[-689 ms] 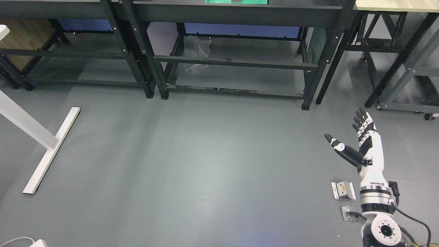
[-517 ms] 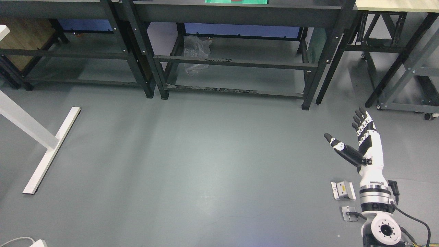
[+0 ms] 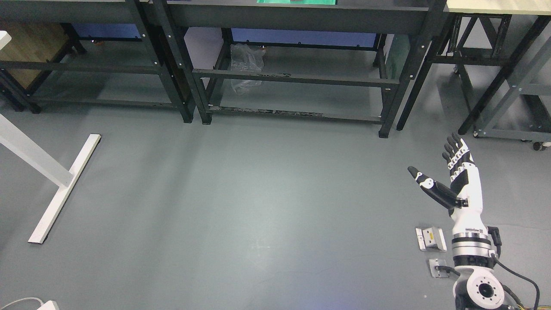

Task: Pick pink block from left shelf to tray
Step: 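Drive toward the shelf holding the green tray, right hand raised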

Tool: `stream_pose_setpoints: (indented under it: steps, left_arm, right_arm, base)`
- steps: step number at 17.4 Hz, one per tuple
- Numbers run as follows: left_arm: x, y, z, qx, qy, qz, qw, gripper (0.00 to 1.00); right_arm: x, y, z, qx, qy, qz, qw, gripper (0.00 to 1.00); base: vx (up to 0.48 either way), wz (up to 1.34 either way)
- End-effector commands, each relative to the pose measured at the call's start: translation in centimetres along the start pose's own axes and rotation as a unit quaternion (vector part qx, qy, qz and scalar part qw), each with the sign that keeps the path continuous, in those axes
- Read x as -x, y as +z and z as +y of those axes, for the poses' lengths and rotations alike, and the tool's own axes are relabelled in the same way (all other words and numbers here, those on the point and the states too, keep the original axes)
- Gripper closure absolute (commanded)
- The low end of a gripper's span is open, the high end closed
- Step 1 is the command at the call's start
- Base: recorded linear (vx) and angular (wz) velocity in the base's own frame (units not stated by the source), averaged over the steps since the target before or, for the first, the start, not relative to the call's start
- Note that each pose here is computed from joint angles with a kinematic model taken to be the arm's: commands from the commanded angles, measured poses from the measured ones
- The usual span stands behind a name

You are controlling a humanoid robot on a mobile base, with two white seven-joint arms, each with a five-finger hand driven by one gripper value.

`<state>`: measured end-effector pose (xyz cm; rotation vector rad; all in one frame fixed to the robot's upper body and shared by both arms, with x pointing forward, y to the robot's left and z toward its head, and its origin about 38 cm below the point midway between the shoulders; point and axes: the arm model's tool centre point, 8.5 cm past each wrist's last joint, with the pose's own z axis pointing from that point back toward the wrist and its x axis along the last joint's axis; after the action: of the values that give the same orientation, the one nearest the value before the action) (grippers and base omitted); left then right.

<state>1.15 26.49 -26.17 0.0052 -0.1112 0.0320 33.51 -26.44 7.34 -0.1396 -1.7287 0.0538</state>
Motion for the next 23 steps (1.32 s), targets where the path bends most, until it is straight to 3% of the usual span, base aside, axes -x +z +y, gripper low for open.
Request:
stream_pose_setpoints:
  steps: [1, 3, 4, 9, 16, 23]
  left_arm:
    - [-2.7, -0.1, 1.1, -0.008, -0.004, -0.025, 1.000, 0.00]
    - [-2.7, -0.1, 1.1, -0.008, -0.003, -0.025, 1.000, 0.00]
    - [-2.7, -0.1, 1.1, -0.008, -0.003, -0.025, 1.000, 0.00]
    - [-2.7, -0.1, 1.1, -0.008, -0.003, -0.025, 1.000, 0.00]
    - [-2.7, -0.1, 1.1, -0.008, -0.003, -0.025, 1.000, 0.00]
    - [-2.7, -0.1, 1.1, -0.008, -0.004, -0.025, 1.000, 0.00]
  right_arm:
    - [1.1, 1.2, -0.5, -0.012, 0.066, 0.003, 0.998, 0.00]
    - [3.2, 1.7, -1.0, -0.007, 0.096, 0.075, 0.993, 0.00]
    - [3.2, 1.4, -2.0, 0.010, 0.092, 0.084, 0.992, 0.00]
    - [2.3, 0.2, -1.7, 0.016, 0.025, 0.070, 0.997, 0.00]
    - [-1.0, -2.4, -1.1, 0.012, 0.020, 0.015, 1.000, 0.00]
    - [-0.6, -2.7, 0.0, 0.002, 0.007, 0.017, 1.000, 0.00]
  base:
    - [0.016, 0.01]
    - [0.017, 0.01]
    - [0.018, 0.00]
    - [0.053, 0.03]
    - [0.109, 0.07]
    - [0.158, 0.13]
